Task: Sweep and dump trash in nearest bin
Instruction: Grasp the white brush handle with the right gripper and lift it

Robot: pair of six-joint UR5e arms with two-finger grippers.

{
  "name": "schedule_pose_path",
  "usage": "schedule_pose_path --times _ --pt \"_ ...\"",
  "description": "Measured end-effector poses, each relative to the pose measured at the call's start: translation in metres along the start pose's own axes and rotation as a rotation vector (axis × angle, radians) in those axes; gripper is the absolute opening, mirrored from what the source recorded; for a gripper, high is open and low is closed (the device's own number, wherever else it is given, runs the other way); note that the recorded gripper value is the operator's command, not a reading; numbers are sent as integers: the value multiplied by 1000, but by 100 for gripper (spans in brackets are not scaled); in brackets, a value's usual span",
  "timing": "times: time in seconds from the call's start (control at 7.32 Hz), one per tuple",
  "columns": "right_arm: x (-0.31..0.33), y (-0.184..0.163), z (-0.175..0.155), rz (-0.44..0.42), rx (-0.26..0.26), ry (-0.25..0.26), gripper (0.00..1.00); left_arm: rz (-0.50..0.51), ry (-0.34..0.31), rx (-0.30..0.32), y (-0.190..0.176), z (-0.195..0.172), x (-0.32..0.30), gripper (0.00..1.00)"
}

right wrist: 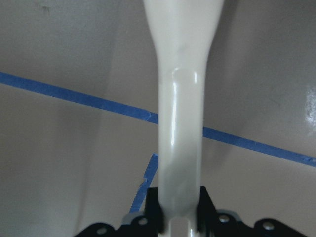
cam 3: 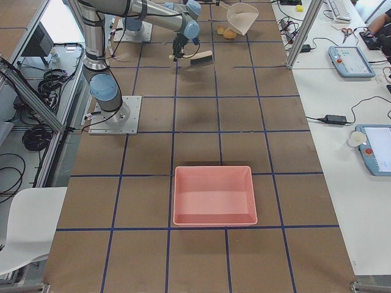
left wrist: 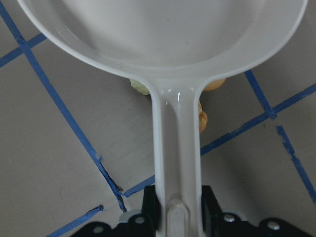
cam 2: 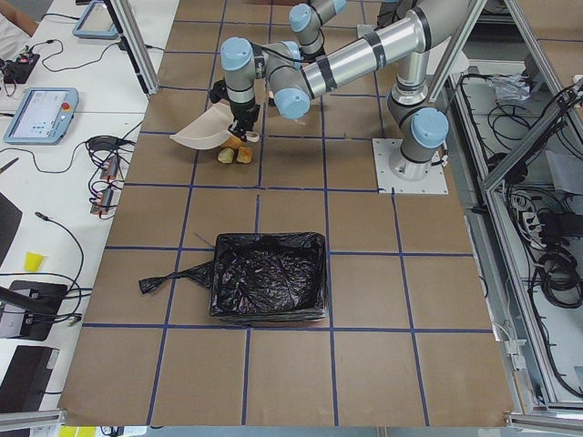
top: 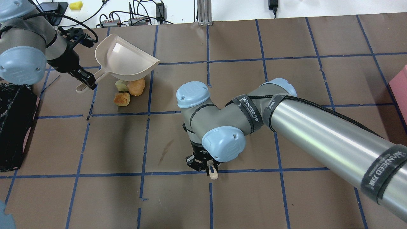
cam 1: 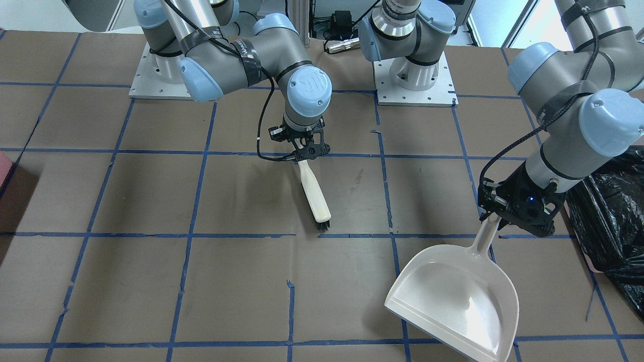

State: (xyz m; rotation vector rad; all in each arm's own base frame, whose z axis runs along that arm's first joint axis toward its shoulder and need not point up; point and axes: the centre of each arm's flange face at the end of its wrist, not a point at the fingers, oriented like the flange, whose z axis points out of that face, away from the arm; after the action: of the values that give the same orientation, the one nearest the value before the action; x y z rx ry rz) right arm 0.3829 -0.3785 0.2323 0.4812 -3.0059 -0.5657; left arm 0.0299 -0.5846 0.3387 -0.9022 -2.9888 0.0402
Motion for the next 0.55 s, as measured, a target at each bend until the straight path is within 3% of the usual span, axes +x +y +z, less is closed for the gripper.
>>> schedule_pose_path --times 0.27,0.55 --pt "16 -5 -48 100 68 -36 3 89 -9 5 11 -6 -11 0" --pt "22 -11 -76 330 87 -105 2 154 2 7 26 -4 -28 0"
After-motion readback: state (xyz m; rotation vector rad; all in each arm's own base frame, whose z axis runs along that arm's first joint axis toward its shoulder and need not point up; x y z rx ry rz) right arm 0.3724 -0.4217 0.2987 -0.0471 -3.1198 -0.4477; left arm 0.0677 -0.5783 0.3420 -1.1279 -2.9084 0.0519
